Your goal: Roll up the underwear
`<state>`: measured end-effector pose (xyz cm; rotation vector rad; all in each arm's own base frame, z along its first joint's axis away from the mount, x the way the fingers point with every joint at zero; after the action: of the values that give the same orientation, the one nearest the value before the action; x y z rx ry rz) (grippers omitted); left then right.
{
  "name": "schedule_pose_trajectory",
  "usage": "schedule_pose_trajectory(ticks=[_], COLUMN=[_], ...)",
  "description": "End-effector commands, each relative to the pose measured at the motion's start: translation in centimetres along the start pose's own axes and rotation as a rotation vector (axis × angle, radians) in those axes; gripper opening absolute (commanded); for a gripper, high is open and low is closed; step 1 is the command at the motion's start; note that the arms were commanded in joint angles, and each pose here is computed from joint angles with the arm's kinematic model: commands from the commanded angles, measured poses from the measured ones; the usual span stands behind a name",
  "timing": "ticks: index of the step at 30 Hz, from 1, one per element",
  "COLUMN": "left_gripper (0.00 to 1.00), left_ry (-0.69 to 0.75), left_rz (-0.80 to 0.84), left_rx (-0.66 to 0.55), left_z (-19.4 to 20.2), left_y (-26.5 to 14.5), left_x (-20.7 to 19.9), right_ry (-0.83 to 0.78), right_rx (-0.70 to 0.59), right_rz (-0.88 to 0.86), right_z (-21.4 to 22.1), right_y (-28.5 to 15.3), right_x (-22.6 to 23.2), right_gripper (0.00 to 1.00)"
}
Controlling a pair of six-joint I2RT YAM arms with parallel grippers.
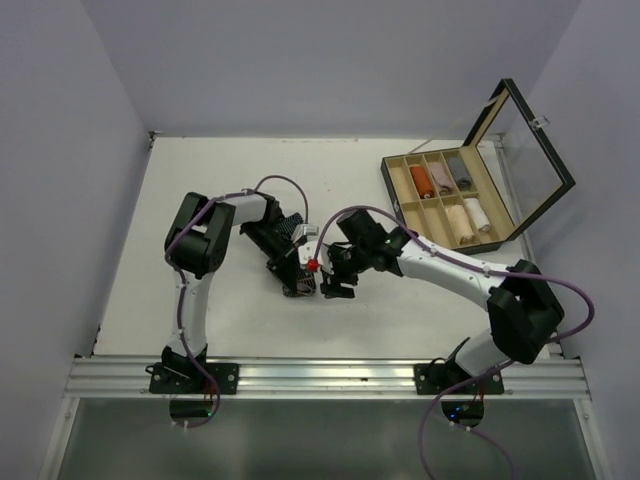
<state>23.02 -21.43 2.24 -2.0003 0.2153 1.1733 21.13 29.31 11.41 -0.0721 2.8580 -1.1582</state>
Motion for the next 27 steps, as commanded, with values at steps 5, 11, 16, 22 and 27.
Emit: schedule_pose_trajectory(ticks=[5,11,16,22,27], left_gripper=[0.0,0.0,0.0,0.0,0.02], left_ry=[-0.046,-0.107,-0.139,-0.129,-0.12], left_rz=[-0.165,-0.189,-0.193,-0.195,-0.198], left_rx=[0.087,0.074,0.058,0.057,0.046], left_z=[3.2,3.3,3.8,3.7,3.5], left_y=[1.7,1.5,1.3,1.2,0.8], left_x=[5.1,5.6,5.9,6.1,6.0], right_ry=[-0.238,-0.235,-0.204,-0.136,-0.119], right_rx=[-0.098,-0.094,-0.092,-0.078,-0.048], right_rz=[0.08,-0.044,-0.071,-0.006,-0.054], right_z=[-2.1,-1.4,-1.0,-0.5,0.5], right_y=[4.3,7.0,8.2,10.4,11.4], right_x=[-2.0,0.1,0.6,-1.0,-0.5], right_gripper=[0.7,0.69,0.7,0.65,0.22])
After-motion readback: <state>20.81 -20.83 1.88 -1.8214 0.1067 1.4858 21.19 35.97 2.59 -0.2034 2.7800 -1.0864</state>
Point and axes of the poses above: each gripper's point midway between its finger pads, its own y axis out along the fingers, its own x axis along the line the jaws close on, z = x × y, the point moved 1 cm from there along -y, back along the fingers, and after that the axes turned 4 degrees about y, right-handed, at the moved point
